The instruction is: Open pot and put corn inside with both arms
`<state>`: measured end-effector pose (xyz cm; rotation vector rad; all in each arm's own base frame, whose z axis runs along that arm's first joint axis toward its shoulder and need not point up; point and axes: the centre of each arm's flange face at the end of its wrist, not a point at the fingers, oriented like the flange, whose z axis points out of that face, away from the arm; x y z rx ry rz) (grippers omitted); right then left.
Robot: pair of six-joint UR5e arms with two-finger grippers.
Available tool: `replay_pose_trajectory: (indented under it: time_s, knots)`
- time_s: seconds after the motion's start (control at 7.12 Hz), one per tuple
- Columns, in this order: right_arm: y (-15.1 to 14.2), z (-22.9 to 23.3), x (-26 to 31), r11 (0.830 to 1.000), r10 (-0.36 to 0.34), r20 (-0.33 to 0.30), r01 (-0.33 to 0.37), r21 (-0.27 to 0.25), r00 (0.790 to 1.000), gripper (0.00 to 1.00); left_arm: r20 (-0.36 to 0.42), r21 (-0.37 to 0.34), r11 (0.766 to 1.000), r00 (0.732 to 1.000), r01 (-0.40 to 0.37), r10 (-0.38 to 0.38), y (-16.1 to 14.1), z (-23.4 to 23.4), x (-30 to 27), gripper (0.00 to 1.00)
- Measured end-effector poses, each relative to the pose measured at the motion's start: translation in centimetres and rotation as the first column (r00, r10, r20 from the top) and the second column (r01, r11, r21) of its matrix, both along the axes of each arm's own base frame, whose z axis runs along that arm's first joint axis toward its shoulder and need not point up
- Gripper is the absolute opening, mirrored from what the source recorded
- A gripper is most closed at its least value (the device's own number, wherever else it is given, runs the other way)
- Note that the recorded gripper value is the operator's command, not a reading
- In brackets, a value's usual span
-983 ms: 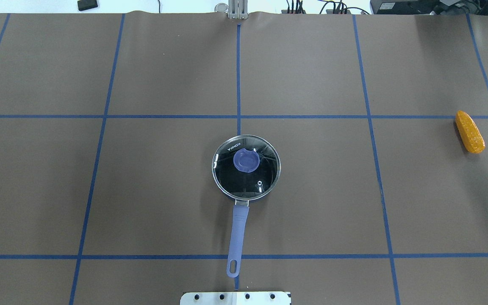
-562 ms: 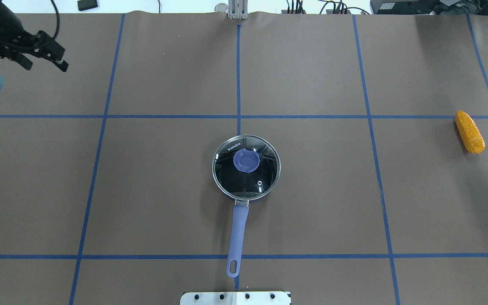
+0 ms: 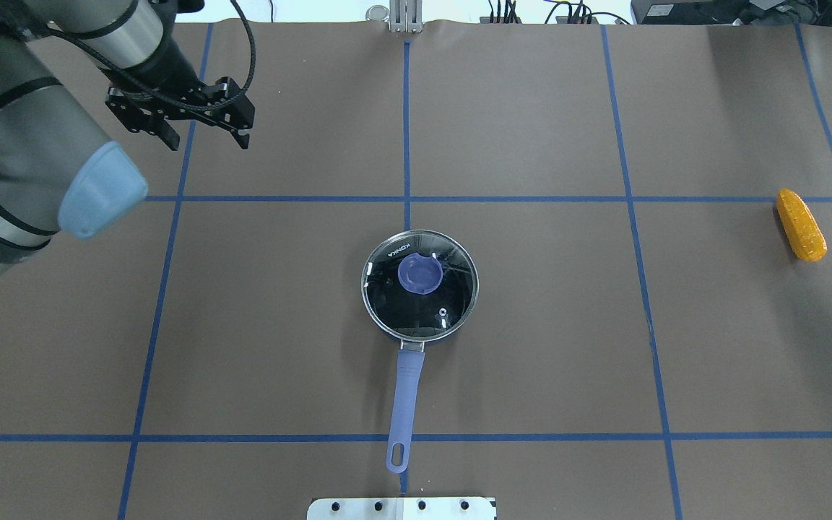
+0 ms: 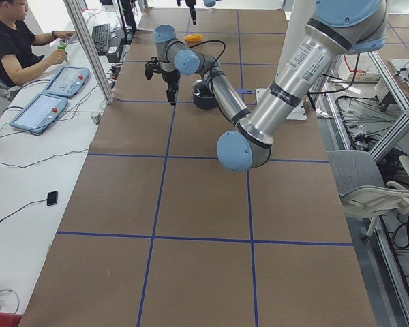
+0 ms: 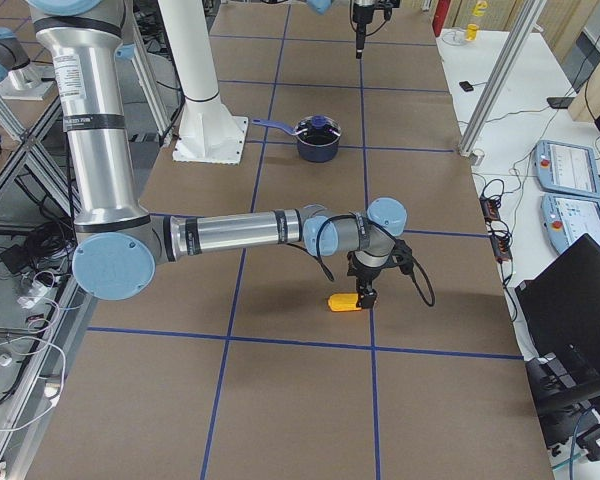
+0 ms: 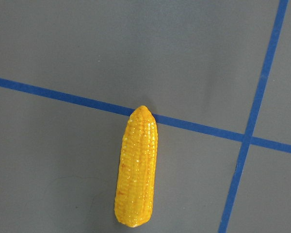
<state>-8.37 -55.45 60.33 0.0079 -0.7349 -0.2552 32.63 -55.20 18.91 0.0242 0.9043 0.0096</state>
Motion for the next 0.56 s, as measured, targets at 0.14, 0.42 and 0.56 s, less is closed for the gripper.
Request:
replay_pose_trajectory:
  time_s: [0.14,0.42,0.56]
  knots:
    - [-1.4,0.3,-1.6,1.000,-0.014,0.001,0.014,0.002,1.000,1.00,-0.012,-0.025,1.000,1.000,0.012,-0.012,1.1,-2.5,1.9,1.00]
    - [-3.0,1.8,-4.2,1.000,0.009,0.014,-0.009,0.018,1.000,1.00,0.029,-0.051,0.999,0.999,0.019,-0.018,3.5,-7.6,5.4,1.00]
    - [-2.9,2.5,-5.0,1.000,0.023,0.006,-0.023,0.021,1.000,1.00,0.054,-0.053,0.998,0.998,0.021,-0.019,4.8,-9.5,6.8,1.00]
